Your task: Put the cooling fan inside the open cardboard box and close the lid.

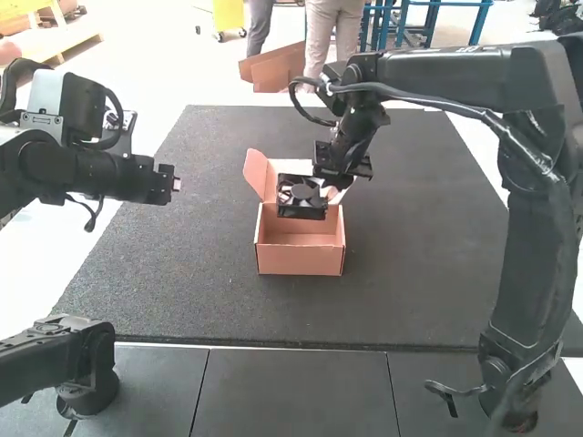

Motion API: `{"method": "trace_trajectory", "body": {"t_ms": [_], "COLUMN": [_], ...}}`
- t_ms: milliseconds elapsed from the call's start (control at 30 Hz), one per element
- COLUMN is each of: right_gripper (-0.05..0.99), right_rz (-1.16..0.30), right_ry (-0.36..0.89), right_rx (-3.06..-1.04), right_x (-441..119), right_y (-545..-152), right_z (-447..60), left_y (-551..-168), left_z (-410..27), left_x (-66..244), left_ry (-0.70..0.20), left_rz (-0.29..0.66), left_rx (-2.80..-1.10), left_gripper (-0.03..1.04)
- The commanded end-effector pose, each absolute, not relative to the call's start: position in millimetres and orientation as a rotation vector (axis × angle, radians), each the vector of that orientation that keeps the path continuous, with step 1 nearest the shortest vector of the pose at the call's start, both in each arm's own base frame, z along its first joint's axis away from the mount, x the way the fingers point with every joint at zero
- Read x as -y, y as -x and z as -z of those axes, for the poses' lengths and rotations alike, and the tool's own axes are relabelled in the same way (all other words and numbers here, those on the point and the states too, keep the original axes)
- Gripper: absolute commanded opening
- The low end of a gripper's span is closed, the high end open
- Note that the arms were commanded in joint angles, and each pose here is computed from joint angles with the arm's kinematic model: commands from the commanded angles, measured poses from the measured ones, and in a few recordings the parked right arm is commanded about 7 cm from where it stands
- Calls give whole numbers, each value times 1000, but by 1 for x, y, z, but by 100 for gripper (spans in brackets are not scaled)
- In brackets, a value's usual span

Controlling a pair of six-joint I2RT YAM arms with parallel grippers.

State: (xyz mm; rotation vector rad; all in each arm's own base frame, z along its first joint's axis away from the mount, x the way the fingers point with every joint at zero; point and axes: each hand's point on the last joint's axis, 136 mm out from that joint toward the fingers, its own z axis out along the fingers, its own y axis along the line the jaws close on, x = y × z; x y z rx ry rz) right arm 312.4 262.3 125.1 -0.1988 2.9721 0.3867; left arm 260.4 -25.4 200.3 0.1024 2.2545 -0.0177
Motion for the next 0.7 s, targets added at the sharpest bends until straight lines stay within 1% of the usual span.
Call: {"method": "trace_trajectory", "body": {"t_ms": [0,400,667], "right_gripper": [0,0,0], "right_rz": [-402,-340,-281], "right_ry": [236,272,302], "right_rx": [-2929,-2986,-3035], "right_x": [-271,-271,-273], "right_y": [-320,-322,-314], "right_z": [-133,-103,-80], "left_y": [-259,-261,-261], "left_z": [-203,-206,-206], "left_x": [26,26,26], "left_ry": [-108,-106,-106], "left_rz": [20,19,21], "left_rx": [-2242,-2228,-2227], "left_gripper": [97,97,97]}}
